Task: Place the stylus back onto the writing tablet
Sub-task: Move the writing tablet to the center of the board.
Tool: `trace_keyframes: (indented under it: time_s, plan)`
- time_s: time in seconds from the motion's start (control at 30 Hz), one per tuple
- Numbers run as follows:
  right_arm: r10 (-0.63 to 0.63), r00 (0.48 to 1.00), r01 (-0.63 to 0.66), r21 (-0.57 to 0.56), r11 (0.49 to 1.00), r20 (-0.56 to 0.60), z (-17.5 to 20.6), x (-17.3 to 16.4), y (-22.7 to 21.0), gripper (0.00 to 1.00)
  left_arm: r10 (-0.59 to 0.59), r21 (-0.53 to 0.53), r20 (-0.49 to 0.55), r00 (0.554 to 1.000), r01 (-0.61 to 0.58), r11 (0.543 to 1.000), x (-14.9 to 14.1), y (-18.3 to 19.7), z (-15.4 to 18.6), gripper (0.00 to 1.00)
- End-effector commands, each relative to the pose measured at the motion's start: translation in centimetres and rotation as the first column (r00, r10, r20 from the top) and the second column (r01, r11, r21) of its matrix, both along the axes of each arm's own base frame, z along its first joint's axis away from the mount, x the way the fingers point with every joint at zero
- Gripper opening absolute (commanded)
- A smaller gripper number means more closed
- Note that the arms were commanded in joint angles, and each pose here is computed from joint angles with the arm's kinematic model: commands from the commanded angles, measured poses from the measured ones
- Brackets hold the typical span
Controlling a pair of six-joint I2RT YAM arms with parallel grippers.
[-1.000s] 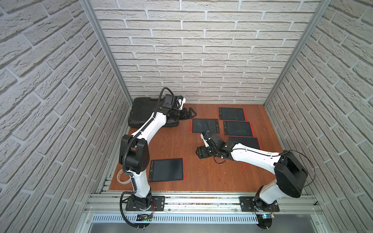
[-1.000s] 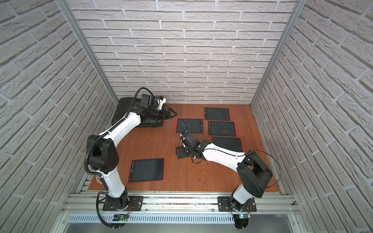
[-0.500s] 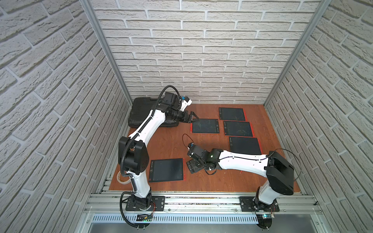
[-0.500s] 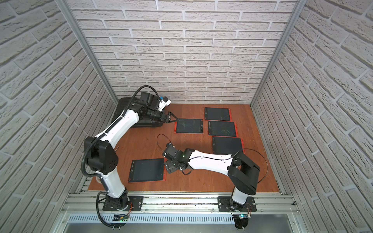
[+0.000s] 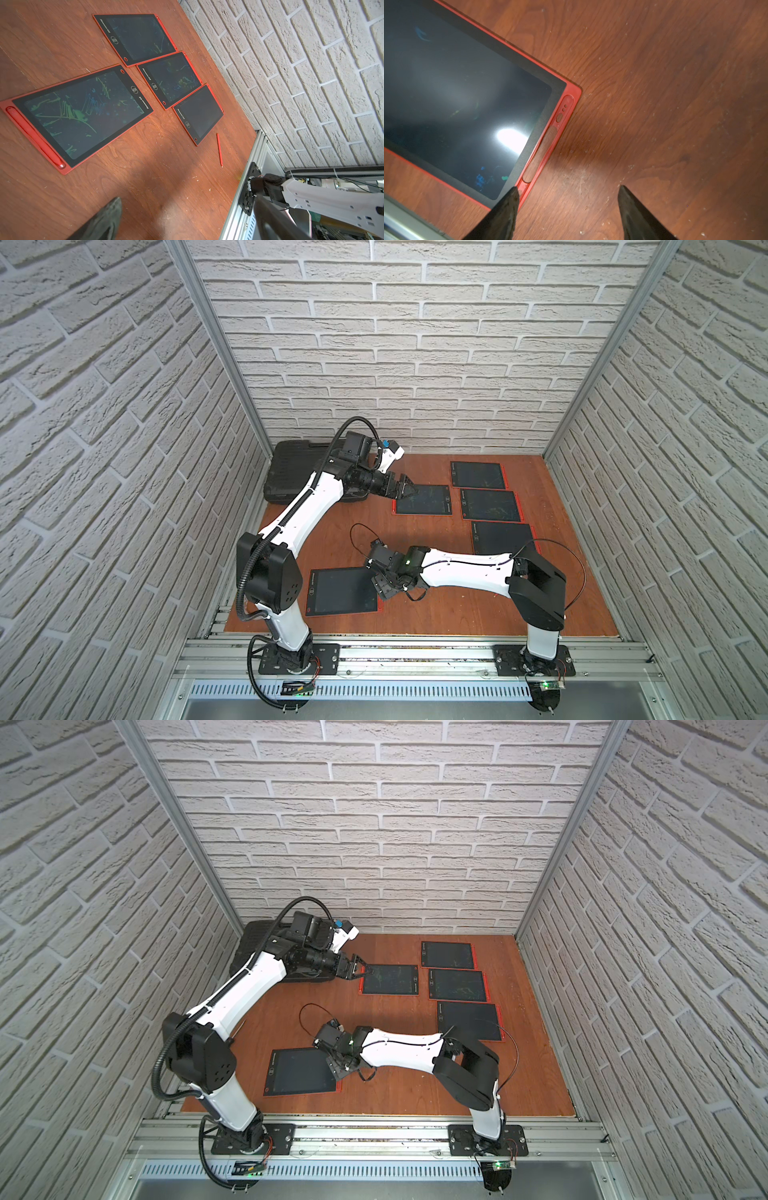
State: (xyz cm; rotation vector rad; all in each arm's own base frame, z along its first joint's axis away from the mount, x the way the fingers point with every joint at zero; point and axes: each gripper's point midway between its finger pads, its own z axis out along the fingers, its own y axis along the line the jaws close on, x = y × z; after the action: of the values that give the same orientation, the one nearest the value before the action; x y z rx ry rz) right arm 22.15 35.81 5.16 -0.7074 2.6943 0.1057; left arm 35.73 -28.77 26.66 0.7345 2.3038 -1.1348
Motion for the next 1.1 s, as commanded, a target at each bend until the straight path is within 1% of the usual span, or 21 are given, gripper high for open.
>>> trace_keyframes:
  time_s: [0.0,0.1,0.17,0.27,0.3,0.37,0.67,0.87,1.07]
  plan:
    - [-0.018,1.0,0.018,-0.032,0.999,0.016,0.2,-0.1,0.0,0.7,0.014,0.001,0.048,0.999,-0.014,1.0,0.0,0.1,0.9,0.98]
    - [-0.026,1.0,0.026,-0.037,0.999,0.006,-0.1,-0.2,0.3,0.65,0.026,0.034,0.047,0.999,-0.027,0.999,0.2,0.2,0.3,0.98]
    - [-0.03,1.0,0.03,-0.035,0.999,0.002,-0.2,-0.2,0.5,0.61,0.029,0.036,0.048,0.998,-0.031,0.999,0.2,0.3,0.3,0.98]
    - [-0.029,1.0,0.029,-0.036,0.999,0.003,0.0,-0.2,0.8,0.6,0.024,0.032,0.049,0.998,-0.026,0.999,0.1,0.1,0.4,0.98]
    - [-0.028,1.0,0.027,-0.066,0.997,-0.006,-1.0,-0.3,0.6,0.6,0.023,0.034,0.049,0.999,-0.025,0.999,0.0,0.0,0.3,0.98]
    - [-0.027,1.0,0.026,-0.081,0.996,-0.008,-1.3,-0.3,0.6,0.6,0.025,0.038,0.053,0.998,-0.027,0.999,0.0,0.0,0.3,0.98]
    - [-0.027,1.0,0.026,-0.115,0.993,-0.015,-2.3,0.0,0.8,0.58,0.03,0.044,0.066,0.997,-0.033,0.998,0.0,0.0,0.3,0.98]
    - [-0.046,0.999,0.045,-0.142,0.989,-0.007,-2.8,0.1,0.4,0.55,0.027,0.046,0.065,0.997,-0.031,0.998,-0.1,-0.2,0.3,0.98]
    - [-0.07,0.997,0.072,-0.209,0.975,0.019,-3.3,0.9,-1.6,0.5,0.025,0.055,0.07,0.997,-0.029,0.998,-0.2,-0.3,0.2,0.98]
